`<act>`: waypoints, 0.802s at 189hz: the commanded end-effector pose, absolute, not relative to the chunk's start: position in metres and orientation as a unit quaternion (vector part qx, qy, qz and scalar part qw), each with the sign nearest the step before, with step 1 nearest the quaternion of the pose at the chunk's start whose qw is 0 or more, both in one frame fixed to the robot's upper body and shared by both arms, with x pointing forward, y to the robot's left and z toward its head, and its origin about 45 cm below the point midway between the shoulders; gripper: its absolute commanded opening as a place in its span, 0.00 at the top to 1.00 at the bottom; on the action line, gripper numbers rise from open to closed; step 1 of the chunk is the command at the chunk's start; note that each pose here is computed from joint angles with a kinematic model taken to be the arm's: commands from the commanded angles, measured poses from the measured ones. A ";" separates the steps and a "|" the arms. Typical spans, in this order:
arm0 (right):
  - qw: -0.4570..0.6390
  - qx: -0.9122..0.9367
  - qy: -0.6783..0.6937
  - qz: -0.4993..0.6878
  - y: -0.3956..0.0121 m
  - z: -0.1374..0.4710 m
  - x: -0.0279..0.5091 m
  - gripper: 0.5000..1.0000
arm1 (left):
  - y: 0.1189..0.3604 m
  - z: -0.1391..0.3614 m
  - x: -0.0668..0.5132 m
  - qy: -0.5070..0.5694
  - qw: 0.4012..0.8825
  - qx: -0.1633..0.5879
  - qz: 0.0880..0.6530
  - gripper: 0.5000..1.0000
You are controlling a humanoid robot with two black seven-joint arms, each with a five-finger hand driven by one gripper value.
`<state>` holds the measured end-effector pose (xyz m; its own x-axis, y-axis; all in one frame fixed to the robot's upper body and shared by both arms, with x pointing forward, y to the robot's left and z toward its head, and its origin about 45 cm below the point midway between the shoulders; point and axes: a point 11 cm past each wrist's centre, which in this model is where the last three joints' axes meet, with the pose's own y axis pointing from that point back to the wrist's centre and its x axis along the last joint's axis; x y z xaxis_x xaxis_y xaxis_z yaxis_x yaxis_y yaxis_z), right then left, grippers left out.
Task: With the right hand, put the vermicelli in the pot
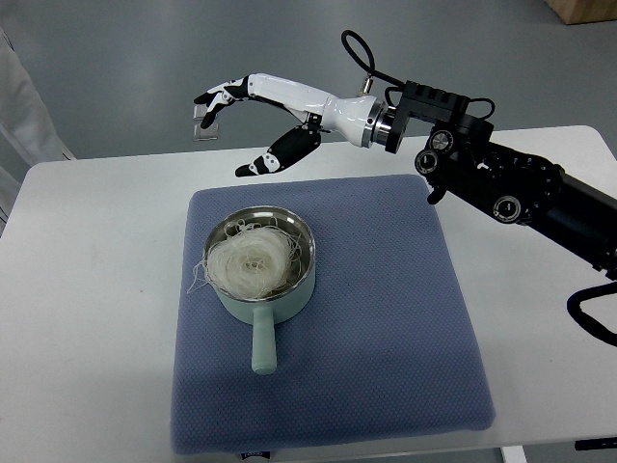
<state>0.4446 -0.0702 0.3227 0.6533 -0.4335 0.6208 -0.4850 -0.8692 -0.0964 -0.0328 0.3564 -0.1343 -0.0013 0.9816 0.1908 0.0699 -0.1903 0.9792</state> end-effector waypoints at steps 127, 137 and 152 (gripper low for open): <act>-0.115 0.741 -0.654 -0.097 -0.242 0.242 0.511 0.21 | 0.356 -0.134 -0.033 0.469 0.430 0.561 0.530 0.00; -0.121 0.733 -0.659 -0.115 -0.240 0.235 0.508 0.21 | 0.356 -0.134 -0.033 0.469 0.430 0.561 0.530 0.00; -0.132 0.724 -0.664 -0.133 -0.242 0.231 0.507 0.21 | 0.356 -0.134 -0.033 0.469 0.430 0.561 0.530 0.00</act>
<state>0.5091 -0.2405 0.2371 0.1160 -0.9421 -0.3147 -0.9932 -0.1110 -0.0337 -0.0327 0.3564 -0.1343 -0.0009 0.9816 0.1908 0.0697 -0.1903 0.9793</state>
